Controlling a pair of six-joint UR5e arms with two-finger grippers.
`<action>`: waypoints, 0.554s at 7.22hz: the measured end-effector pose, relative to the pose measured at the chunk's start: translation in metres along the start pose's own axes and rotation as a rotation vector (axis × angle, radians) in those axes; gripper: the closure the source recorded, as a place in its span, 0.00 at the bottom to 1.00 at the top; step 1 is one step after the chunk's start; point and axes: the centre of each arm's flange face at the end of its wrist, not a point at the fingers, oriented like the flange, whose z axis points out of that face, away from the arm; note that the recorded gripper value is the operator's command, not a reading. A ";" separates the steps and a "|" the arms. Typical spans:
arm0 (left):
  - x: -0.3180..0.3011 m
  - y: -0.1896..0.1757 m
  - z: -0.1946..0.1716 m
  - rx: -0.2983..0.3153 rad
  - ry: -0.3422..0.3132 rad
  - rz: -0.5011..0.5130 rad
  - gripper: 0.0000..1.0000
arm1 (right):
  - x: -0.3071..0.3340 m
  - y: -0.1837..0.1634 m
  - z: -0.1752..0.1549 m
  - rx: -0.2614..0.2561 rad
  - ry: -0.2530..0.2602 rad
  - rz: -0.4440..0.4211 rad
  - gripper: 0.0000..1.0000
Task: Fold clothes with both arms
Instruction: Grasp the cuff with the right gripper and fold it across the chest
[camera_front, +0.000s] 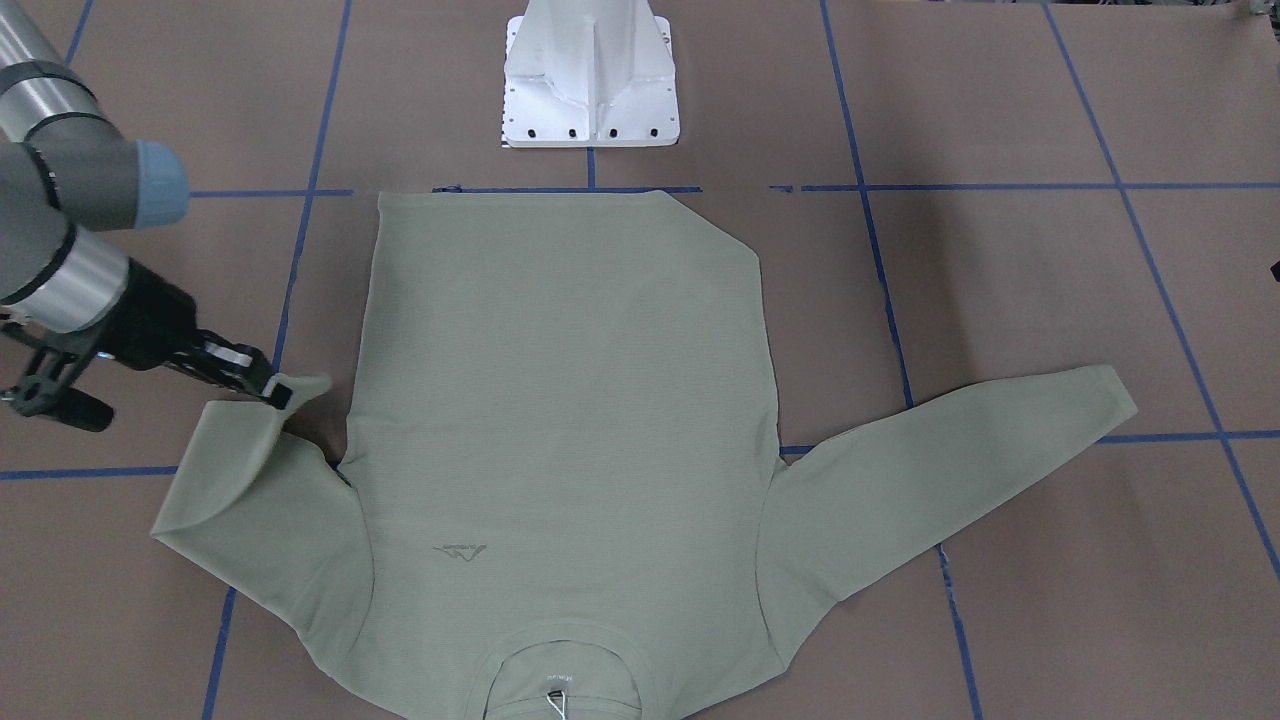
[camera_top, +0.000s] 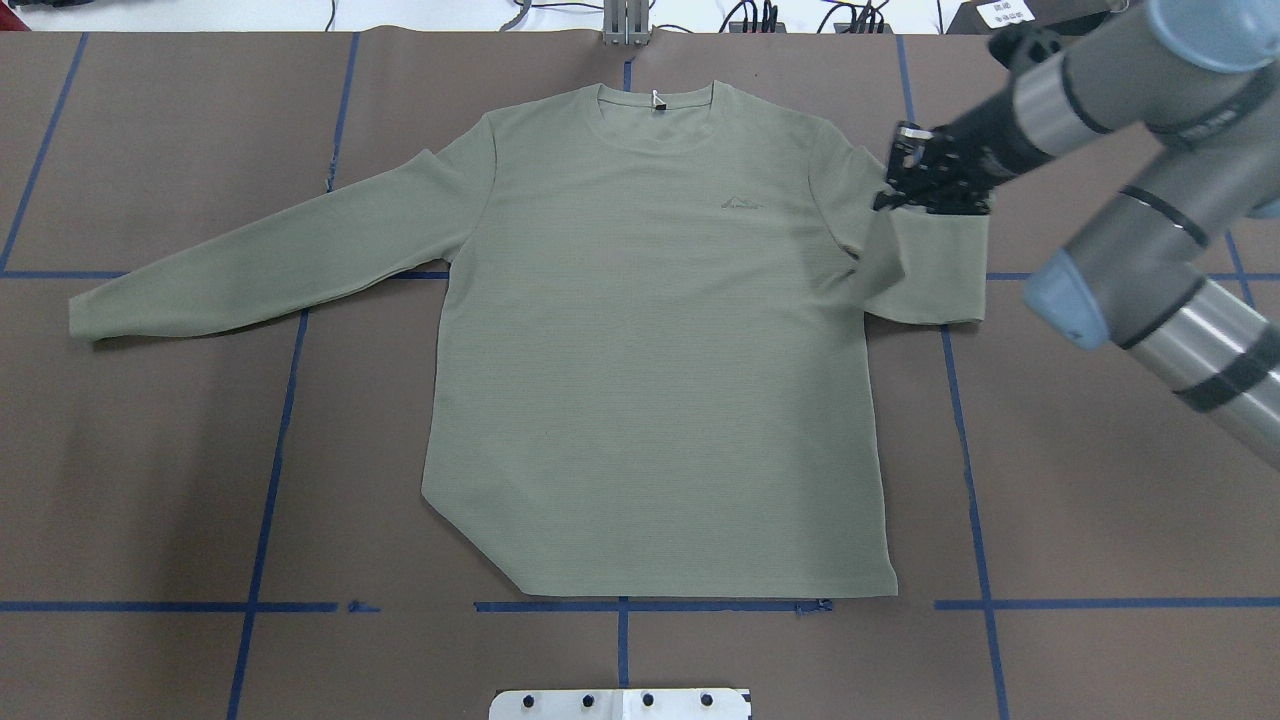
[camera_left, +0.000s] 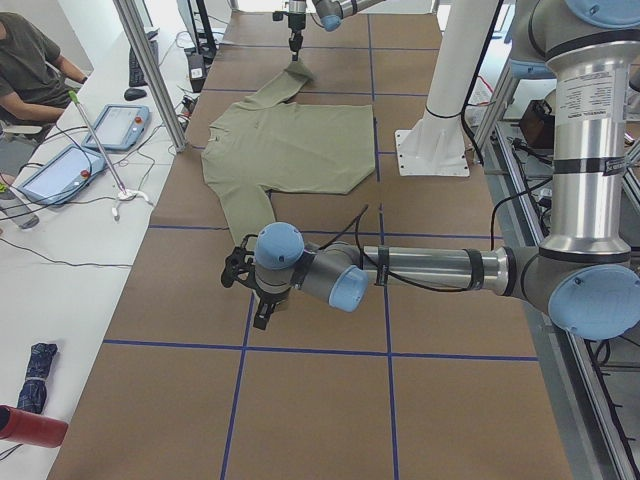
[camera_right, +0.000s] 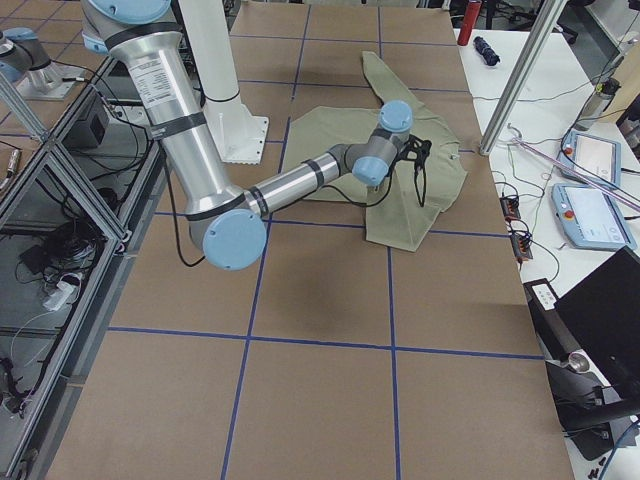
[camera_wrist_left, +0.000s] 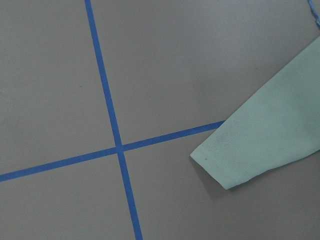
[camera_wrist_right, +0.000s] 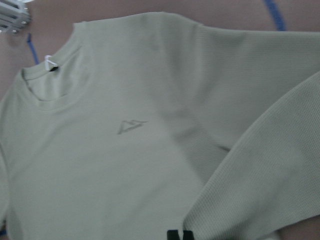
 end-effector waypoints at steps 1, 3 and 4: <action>0.000 0.000 0.000 0.000 0.001 0.001 0.00 | -0.086 0.026 0.025 0.061 -0.005 0.025 1.00; 0.000 0.000 0.001 -0.001 0.001 0.000 0.00 | -0.236 0.083 0.085 0.135 -0.006 0.017 1.00; -0.001 0.001 0.002 -0.003 0.001 -0.002 0.00 | -0.278 0.111 0.119 0.173 -0.005 -0.002 1.00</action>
